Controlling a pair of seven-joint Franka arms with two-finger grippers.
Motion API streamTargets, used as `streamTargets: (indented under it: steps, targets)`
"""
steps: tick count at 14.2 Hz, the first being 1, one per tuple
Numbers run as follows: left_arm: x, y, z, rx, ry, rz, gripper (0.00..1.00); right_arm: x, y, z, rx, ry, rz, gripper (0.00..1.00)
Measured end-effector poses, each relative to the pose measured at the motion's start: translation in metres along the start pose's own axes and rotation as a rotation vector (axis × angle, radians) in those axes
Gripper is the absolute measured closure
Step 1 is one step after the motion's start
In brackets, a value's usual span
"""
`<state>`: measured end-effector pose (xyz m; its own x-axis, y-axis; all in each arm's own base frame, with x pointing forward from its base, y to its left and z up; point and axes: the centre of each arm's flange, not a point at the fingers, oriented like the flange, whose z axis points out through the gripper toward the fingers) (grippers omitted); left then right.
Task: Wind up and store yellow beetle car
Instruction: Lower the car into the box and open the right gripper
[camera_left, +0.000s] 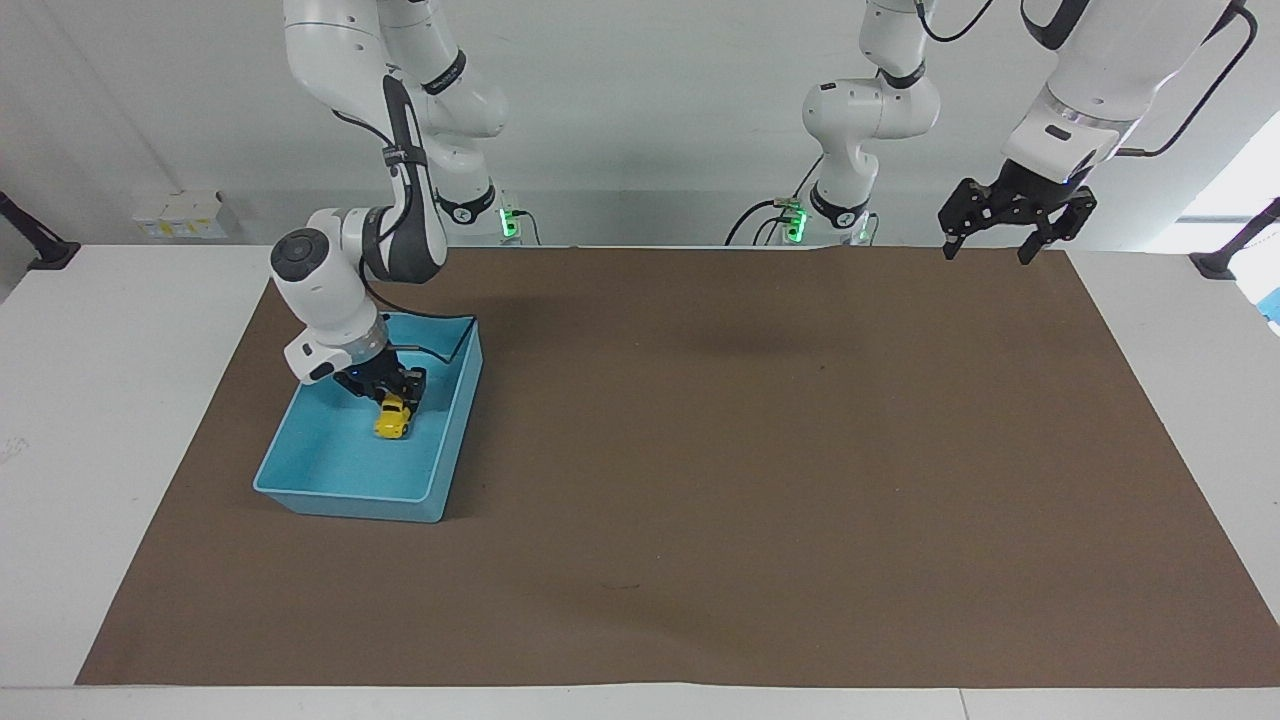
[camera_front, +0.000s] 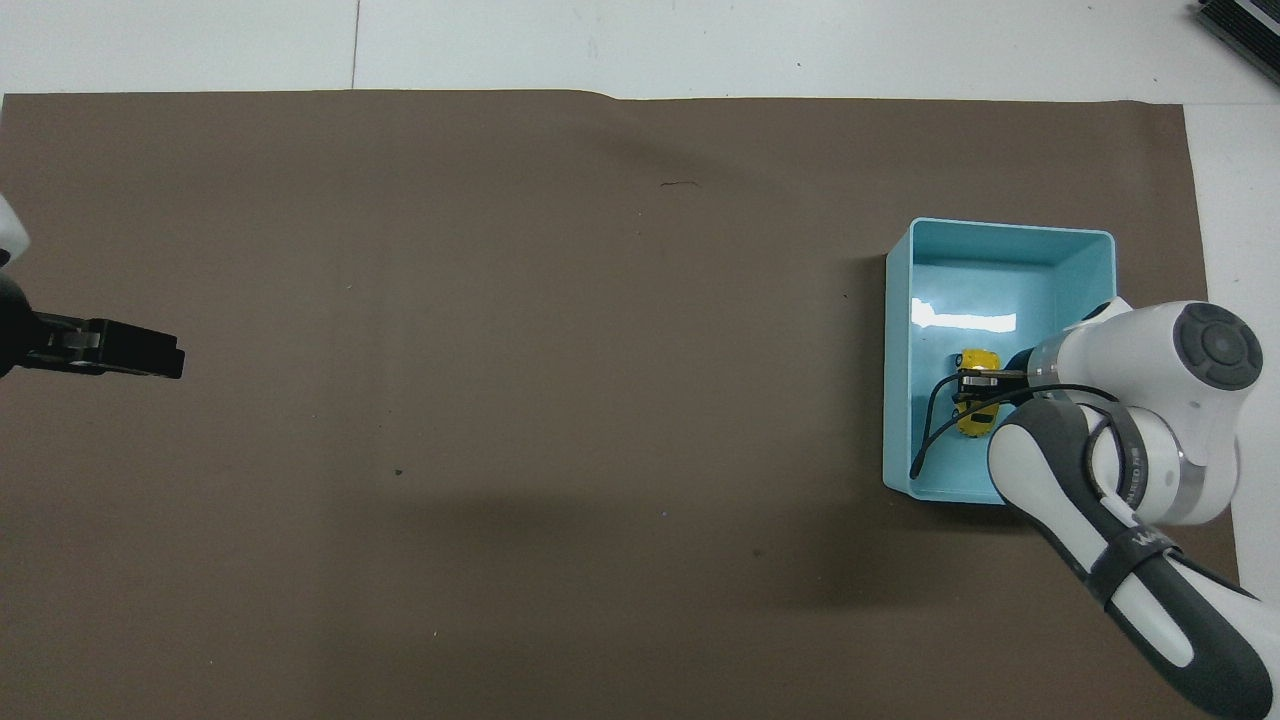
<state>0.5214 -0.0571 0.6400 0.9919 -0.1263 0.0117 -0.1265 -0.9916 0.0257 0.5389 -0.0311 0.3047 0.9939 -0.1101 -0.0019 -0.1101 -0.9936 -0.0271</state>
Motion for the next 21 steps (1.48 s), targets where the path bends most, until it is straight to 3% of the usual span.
streamTargets:
  steps: [4, 5, 9, 10, 17, 21]
  targets:
    - [0.0, -0.012, 0.0, -0.001, 0.001, -0.022, 0.0, 0.0, 0.0, 0.0, 0.0, 0.0, 0.0, 0.53]
    - [0.0, -0.013, 0.0, -0.002, 0.001, -0.023, 0.0, 0.0, 0.0, 0.0, 0.0, 0.0, 0.0, 0.47]
    - [0.0, -0.012, 0.0, -0.002, 0.001, -0.022, 0.0, 0.004, -0.001, -0.005, 0.0, 0.012, -0.002, 0.04]
    - [0.0, -0.012, 0.0, -0.002, 0.001, -0.022, 0.0, 0.007, -0.001, -0.011, 0.0, 0.018, -0.003, 0.0]
    - [0.0, -0.012, 0.0, -0.002, 0.001, -0.022, 0.0, 0.039, -0.005, -0.096, -0.005, -0.002, -0.007, 0.0]
    - [0.0, -0.012, 0.0, -0.002, 0.001, -0.022, 0.0, 0.042, -0.03, -0.125, -0.007, -0.014, -0.045, 0.0]
